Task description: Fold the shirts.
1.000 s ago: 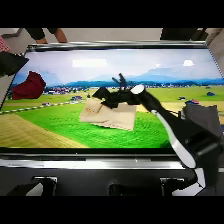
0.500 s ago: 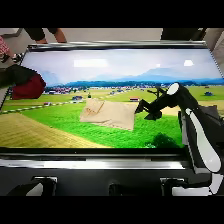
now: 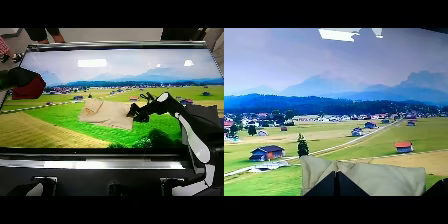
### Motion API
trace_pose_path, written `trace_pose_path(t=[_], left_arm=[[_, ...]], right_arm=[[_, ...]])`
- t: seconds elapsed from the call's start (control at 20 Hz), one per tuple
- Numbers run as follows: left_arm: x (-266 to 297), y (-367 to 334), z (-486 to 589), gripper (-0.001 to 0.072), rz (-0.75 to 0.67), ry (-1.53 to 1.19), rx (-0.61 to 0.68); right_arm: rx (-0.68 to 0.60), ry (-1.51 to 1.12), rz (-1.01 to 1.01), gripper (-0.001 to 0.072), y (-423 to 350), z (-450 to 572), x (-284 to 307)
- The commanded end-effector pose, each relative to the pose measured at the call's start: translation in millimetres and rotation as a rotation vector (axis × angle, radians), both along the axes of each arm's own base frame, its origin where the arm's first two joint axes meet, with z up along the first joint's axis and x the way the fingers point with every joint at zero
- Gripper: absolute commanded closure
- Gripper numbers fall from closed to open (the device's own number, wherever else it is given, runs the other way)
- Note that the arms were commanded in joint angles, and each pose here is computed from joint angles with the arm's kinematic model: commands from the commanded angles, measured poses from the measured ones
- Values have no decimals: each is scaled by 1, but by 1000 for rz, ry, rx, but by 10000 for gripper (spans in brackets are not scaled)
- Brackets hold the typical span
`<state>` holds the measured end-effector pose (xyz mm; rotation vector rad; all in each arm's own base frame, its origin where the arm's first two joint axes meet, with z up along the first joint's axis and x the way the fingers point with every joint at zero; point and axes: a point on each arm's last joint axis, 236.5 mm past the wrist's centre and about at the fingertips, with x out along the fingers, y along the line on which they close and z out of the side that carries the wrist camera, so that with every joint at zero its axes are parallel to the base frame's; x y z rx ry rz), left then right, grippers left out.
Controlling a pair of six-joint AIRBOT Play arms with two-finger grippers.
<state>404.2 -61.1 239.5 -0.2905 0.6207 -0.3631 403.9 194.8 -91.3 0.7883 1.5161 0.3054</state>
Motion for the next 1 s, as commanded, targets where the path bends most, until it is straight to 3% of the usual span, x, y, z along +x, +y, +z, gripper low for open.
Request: trace_pose_path(t=[0.0,0.05,0.25,0.45,0.65,0.95], left_arm=[[0,0,0,671,-1,-2,1],[0,0,0,671,-1,-1,1],[0,0,0,671,-1,-1,2],[0,0,0,671,-1,0,2],[0,0,-1,671,0,1,1],[0,0,-1,671,-1,1,1]], right_arm=[[85,-24,12,642,21,13,4],[93,-41,29,672,19,21,7],[108,-194,99,674,-17,113,27],[-73,-321,-115,675,-132,224,41],[-261,-453,-361,675,-244,307,17],[-403,-417,-620,675,-358,324,-30]])
